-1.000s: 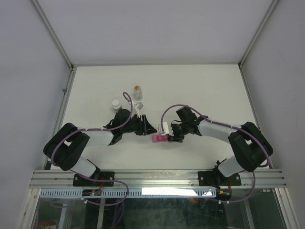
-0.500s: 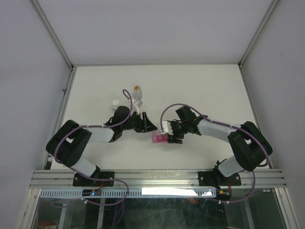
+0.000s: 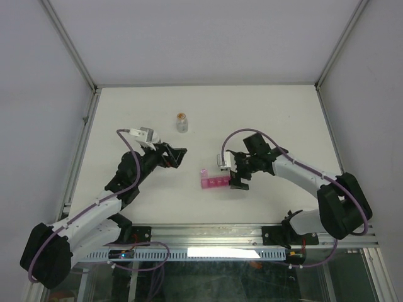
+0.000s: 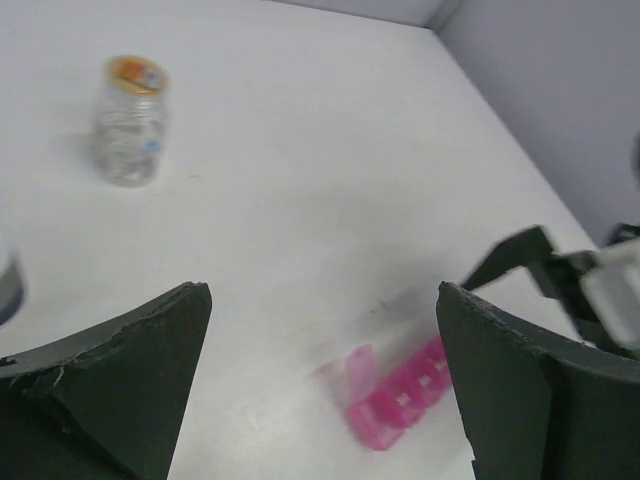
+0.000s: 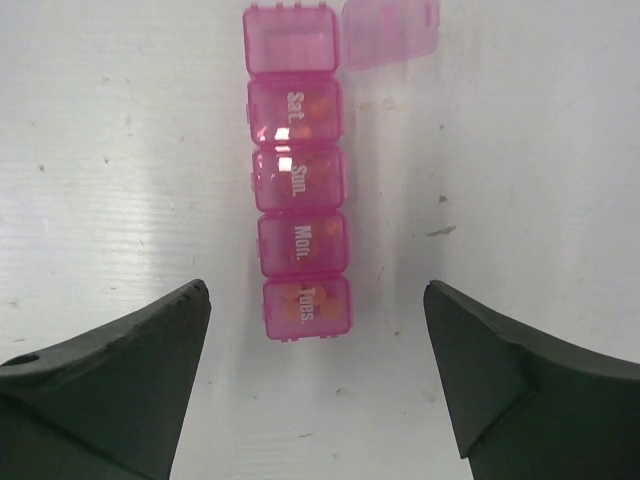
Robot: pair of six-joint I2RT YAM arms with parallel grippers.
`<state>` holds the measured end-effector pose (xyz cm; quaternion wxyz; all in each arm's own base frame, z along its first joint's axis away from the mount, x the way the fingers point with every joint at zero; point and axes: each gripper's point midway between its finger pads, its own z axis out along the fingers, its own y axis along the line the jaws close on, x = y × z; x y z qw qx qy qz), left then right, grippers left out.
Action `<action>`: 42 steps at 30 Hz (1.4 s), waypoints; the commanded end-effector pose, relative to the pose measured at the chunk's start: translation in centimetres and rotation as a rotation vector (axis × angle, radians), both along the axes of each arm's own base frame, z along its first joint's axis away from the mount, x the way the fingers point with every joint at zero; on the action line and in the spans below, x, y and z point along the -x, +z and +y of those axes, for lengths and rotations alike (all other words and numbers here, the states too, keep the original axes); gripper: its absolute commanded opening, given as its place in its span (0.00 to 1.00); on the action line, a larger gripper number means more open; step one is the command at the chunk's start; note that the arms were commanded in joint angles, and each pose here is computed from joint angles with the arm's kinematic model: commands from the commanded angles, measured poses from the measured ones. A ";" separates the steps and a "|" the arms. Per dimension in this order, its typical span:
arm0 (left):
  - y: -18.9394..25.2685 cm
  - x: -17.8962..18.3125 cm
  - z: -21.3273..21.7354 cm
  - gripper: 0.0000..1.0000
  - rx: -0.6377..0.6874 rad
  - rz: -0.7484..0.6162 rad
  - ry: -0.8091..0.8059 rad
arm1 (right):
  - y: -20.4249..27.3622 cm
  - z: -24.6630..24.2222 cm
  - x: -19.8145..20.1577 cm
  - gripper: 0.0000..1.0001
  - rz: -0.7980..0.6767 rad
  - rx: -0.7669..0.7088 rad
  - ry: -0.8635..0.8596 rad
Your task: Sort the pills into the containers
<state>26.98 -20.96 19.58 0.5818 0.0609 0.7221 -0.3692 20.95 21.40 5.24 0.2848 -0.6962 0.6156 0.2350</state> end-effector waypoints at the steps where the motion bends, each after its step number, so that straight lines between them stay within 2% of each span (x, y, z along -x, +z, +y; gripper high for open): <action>1: -1.3 -4.0 6.4 0.99 -0.132 0.053 0.324 | 6.5 1.7 -0.1 0.91 -0.018 -0.112 0.021; 6: -3.1 -7.2 10.9 0.99 -0.217 0.193 0.499 | 13.3 3.4 1.0 0.91 0.113 -0.203 -0.019; 9: -3.8 -8.2 12.1 0.99 -0.239 0.222 0.548 | 15.6 4.4 1.6 0.90 0.194 -0.258 -0.040; 16: -6.0 -10.7 12.3 0.97 -0.349 0.204 0.509 | 13.5 3.3 1.6 0.90 0.231 -0.298 -0.092; 20: -6.9 -12.3 12.0 0.89 -0.382 0.229 0.500 | 13.4 3.3 1.9 0.90 0.241 -0.308 -0.083; 26: -9.5 -13.8 12.2 0.85 -0.432 0.297 0.525 | 13.2 3.1 2.0 0.90 0.241 -0.308 -0.080; 33: -10.8 -14.8 11.6 0.67 -0.445 0.343 0.500 | 13.4 2.9 2.0 0.90 0.243 -0.316 -0.085; 35: -10.8 -15.0 11.5 0.57 -0.454 0.346 0.494 | 13.4 2.9 2.0 0.90 0.244 -0.317 -0.086; 37: -10.4 -15.0 11.1 0.38 -0.449 0.336 0.471 | 13.4 2.8 2.0 0.90 0.244 -0.318 -0.086; 39: -9.7 -14.7 10.0 0.29 -0.423 0.325 0.408 | 13.3 2.8 1.9 0.90 0.242 -0.319 -0.089; 42: -8.2 -13.4 7.5 0.21 -0.364 0.299 0.274 | 13.5 2.7 2.0 0.90 0.236 -0.326 -0.085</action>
